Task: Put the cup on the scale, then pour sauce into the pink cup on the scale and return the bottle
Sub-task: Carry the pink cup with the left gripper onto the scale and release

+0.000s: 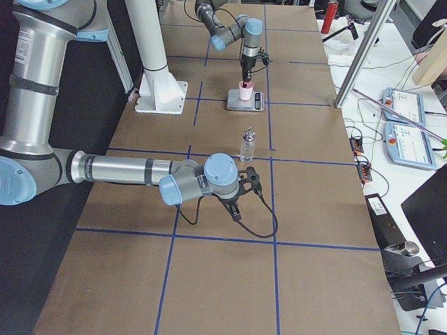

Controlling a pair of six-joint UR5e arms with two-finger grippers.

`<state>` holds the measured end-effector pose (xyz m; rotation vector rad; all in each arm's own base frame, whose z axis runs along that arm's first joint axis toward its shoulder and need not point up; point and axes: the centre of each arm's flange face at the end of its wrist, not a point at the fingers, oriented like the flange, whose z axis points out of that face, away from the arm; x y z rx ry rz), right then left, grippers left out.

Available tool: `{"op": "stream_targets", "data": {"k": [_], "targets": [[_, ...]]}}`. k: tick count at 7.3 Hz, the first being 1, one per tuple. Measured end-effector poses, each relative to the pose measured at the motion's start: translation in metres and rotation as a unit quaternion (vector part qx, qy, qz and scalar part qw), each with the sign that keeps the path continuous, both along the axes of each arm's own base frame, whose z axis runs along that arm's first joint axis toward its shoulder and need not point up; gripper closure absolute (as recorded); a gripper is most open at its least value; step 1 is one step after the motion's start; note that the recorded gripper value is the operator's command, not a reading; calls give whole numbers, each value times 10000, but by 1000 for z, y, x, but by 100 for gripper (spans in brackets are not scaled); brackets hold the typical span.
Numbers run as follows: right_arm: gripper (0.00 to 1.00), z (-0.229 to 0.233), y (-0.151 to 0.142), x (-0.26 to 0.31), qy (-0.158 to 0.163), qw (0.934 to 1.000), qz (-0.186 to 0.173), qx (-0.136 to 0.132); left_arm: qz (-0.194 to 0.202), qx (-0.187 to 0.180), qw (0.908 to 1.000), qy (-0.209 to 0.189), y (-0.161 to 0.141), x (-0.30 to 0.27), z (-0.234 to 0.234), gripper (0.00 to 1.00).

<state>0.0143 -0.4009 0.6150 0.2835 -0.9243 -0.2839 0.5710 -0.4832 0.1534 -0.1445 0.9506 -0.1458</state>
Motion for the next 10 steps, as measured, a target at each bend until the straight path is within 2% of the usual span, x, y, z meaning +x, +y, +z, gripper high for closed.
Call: {"op": "stream_targets", "data": {"k": [3,5,6,8,10], "targets": [[0,-3,-1,-2,-27,9999,94,-133,35,14,10000,22,4,2,-1,60],[0,-4,-3,-4,-43,9997,142,-211,47,33,10000,53,5,1,-3,50],[0,-5,-3,-4,-43,9996,147,-220,41,63,9999,89,6,-2,-7,49],[0,-10,-6,-9,-83,9993,234,-263,-100,246,9992,292,1,-34,-23,49],[0,-32,-10,-40,-364,9979,473,-253,-267,543,9971,470,-5,-88,-21,49]]}}
